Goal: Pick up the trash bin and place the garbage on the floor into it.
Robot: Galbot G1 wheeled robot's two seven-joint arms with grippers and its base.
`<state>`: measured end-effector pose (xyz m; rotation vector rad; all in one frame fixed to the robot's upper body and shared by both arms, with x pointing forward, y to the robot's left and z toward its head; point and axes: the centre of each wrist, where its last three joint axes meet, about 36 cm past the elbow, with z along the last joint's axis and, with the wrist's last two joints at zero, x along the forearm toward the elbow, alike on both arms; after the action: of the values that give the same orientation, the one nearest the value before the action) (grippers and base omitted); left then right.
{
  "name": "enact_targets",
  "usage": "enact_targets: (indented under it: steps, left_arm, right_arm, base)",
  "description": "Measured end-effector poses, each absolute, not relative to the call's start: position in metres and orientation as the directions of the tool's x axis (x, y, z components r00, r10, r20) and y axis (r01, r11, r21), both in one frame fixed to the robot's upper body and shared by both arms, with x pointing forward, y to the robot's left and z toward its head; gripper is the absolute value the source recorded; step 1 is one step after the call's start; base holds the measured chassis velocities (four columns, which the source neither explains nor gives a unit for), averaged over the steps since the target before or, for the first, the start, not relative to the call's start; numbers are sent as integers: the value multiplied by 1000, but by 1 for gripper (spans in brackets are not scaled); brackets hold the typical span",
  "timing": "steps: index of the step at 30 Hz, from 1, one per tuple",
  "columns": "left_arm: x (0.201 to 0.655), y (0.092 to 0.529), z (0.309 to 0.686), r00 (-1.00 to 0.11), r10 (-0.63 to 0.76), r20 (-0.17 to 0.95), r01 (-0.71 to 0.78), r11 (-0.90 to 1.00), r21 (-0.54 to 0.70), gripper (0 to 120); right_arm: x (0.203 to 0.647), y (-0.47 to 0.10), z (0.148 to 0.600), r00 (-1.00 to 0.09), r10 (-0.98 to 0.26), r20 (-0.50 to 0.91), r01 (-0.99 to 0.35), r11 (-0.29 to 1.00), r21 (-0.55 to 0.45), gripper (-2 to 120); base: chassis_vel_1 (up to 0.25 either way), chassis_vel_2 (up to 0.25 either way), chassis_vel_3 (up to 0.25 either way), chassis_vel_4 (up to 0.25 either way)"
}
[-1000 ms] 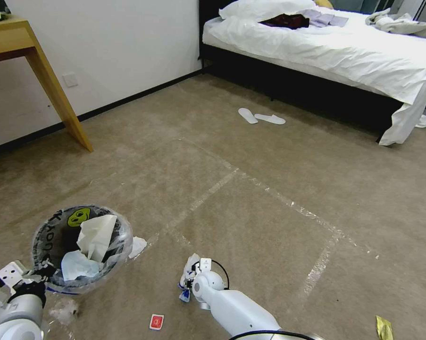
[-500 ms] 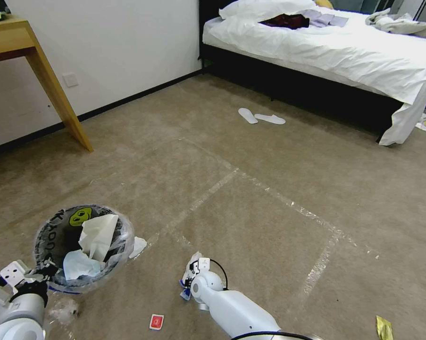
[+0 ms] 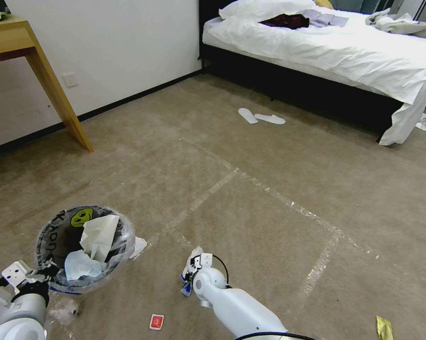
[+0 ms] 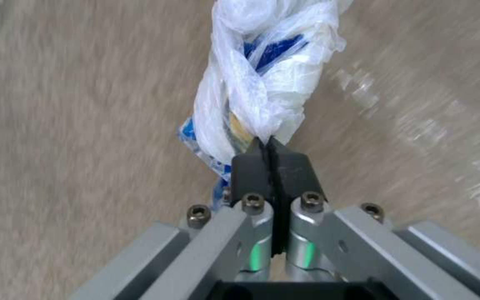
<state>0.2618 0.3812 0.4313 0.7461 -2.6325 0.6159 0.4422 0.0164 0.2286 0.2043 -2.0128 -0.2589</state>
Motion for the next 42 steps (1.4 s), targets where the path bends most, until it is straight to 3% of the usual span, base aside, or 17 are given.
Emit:
enact_targets:
  steps: [10, 12, 16, 17, 18, 19, 20, 21, 23, 24, 25, 29, 34, 42]
  left_arm:
    - [264, 382, 432, -803, -397, 445, -558, 763, -326, 0]
    - [265, 381, 433, -804, -386, 452, -554, 762, -335, 0]
    - [266, 380, 433, -804, -372, 463, -550, 762, -342, 0]
    - [267, 379, 434, -803, -365, 471, -548, 763, -344, 0]
    - [267, 379, 434, -803, -365, 471, -548, 763, -344, 0]
    - [267, 378, 435, -803, -356, 478, -544, 765, -345, 0]
    - [267, 378, 437, -803, -349, 483, -541, 767, -346, 0]
    - [267, 378, 437, -803, -349, 483, -541, 767, -346, 0]
    - [267, 378, 440, -803, -338, 491, -536, 770, -347, 0]
    - [267, 378, 440, -803, -338, 491, -536, 770, -347, 0]
    - [267, 379, 441, -801, -330, 499, -534, 770, -349, 0]
    - [267, 379, 442, -800, -325, 504, -533, 770, -350, 0]
    - [267, 379, 445, -804, -322, 500, -529, 771, -354, 0]
    - [266, 380, 446, -805, -324, 497, -530, 770, -356, 0]
  right_arm:
    - [473, -29, 270, -579, -239, 779, -1, 956, 293, 0]
    - [495, -45, 306, -696, -261, 668, -15, 937, 350, 0]
    - [511, -55, 359, -792, -328, 515, -72, 887, 456, 0]
    - [517, -60, 397, -837, -392, 382, -147, 834, 531, 0]
    - [517, -60, 397, -837, -392, 382, -147, 834, 531, 0]
    - [516, -61, 432, -853, -451, 262, -232, 778, 584, 0]
    - [508, -58, 481, -839, -537, 88, -367, 678, 637, 0]
    - [508, -58, 481, -839, -537, 88, -367, 678, 637, 0]
    - [485, -51, 531, -758, -644, -107, -531, 513, 675, 0]
    - [485, -51, 531, -758, -644, -107, -531, 513, 675, 0]
    - [467, -45, 550, -681, -708, -185, -616, 418, 667, 0]
    - [448, -35, 551, -588, -779, -218, -688, 340, 641, 0]
    - [419, -17, 525, -470, -873, -134, -753, 317, 576, 0]
    - [393, 0, 499, -380, -924, -44, -807, 307, 505, 0]
  base:
    - [0, 0, 0, 0]
    - [0, 0, 0, 0]
    - [0, 0, 0, 0]
    - [0, 0, 0, 0]
    - [0, 0, 0, 0]
    - [0, 0, 0, 0]
    - [0, 0, 0, 0]
    - [0, 0, 0, 0]
    - [0, 0, 0, 0]
    - [0, 0, 0, 0]
    - [0, 0, 0, 0]
    - [0, 0, 0, 0]
    - [0, 0, 0, 0]
    - [0, 0, 0, 0]
